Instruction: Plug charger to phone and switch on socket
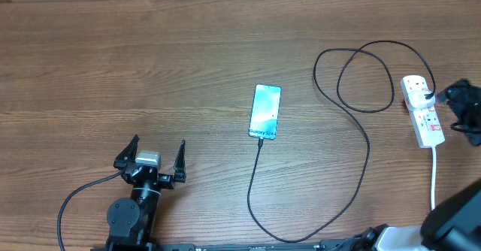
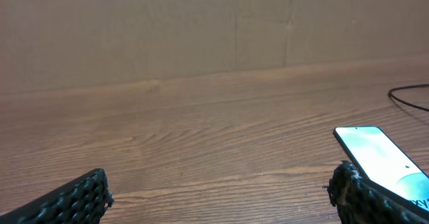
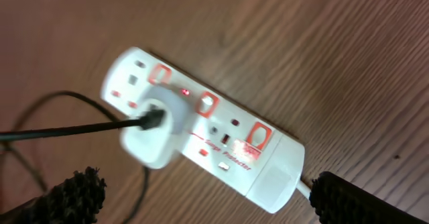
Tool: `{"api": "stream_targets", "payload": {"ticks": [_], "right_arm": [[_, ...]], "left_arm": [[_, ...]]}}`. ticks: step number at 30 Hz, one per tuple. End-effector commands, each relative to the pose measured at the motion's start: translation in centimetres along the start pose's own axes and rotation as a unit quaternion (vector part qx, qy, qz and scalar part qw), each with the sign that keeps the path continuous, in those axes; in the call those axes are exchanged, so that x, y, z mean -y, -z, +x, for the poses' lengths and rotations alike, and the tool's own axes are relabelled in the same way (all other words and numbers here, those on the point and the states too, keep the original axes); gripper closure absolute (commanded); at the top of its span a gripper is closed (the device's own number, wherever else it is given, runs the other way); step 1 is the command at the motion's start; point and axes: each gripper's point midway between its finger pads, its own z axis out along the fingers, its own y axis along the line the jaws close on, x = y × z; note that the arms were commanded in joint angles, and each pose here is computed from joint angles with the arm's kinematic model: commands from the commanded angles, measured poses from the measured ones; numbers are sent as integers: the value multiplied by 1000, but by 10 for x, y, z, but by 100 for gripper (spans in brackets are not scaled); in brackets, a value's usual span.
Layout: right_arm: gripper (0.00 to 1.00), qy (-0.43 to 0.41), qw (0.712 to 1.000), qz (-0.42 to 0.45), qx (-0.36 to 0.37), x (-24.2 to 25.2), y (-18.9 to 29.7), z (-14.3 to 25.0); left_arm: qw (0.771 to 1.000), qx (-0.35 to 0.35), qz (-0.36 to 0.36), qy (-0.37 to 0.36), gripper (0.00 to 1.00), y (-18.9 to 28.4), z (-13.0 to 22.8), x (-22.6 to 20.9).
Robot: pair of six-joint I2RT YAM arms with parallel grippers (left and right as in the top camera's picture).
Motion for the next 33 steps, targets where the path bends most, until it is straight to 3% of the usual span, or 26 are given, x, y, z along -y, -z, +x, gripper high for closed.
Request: {"api": "stream_targets", "payload": {"ticks": [1, 25, 33], "right_arm": [[0, 6, 999, -12, 34, -5, 25, -8], [0, 9, 998, -20, 54, -9, 40, -12], [0, 13, 996, -31, 87, -15, 65, -18]], "left_arm": [[1000, 3, 0, -8, 0, 0, 0, -1], [1000, 3, 0, -8, 1, 0, 0, -1], [1000, 3, 0, -8, 0, 0, 0, -1]]}}
